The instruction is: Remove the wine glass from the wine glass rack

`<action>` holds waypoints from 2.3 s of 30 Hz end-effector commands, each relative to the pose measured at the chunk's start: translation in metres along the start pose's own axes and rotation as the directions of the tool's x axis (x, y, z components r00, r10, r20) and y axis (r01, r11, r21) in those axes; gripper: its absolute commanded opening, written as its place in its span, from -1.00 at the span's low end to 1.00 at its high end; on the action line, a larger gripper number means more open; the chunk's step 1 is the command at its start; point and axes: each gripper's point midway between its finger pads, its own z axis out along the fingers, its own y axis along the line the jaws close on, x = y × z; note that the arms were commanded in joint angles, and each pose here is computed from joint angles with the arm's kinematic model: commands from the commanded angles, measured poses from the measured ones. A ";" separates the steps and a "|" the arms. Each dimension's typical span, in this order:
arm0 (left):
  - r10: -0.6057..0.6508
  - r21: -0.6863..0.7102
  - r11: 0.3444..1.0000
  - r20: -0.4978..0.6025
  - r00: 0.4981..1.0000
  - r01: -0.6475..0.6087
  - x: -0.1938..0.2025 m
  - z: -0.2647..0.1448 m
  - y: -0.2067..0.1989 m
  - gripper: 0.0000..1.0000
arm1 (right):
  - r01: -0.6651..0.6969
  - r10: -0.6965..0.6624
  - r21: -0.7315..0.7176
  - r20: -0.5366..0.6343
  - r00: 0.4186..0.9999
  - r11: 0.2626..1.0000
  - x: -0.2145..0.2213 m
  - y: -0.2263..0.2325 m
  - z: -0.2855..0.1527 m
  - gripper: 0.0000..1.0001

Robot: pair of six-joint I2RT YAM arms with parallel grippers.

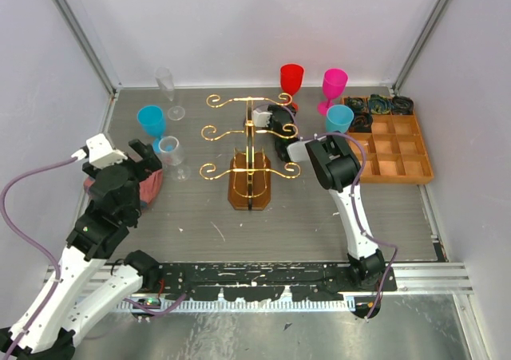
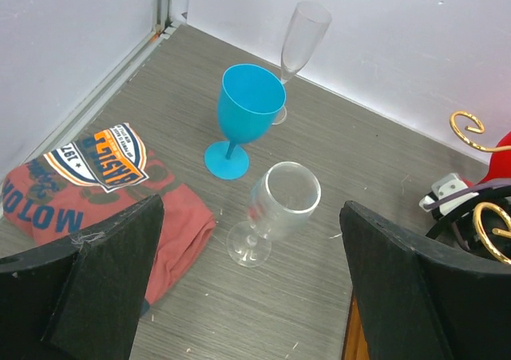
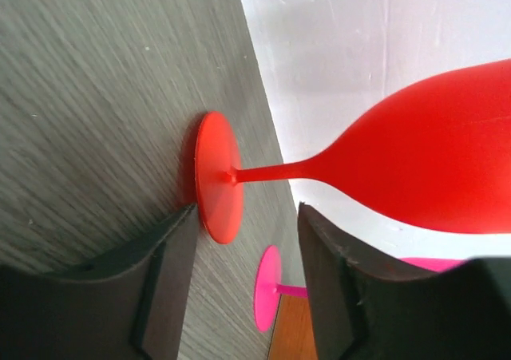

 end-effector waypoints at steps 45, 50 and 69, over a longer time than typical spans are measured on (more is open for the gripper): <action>-0.073 0.035 0.997 -0.012 0.997 0.073 0.003 -0.008 0.000 0.96 | -0.346 0.176 -0.501 -0.355 0.918 0.793 0.010 0.040 -0.106 0.66; -0.070 0.035 0.997 -0.015 0.997 0.070 0.005 -0.007 -0.001 0.96 | -0.379 0.170 -0.533 -0.399 0.901 0.757 0.014 0.041 -0.114 0.69; -0.056 0.043 0.997 -0.031 0.998 0.057 0.015 0.000 -0.008 0.96 | -0.492 0.097 -0.642 -0.548 0.831 0.588 0.042 0.066 -0.151 0.67</action>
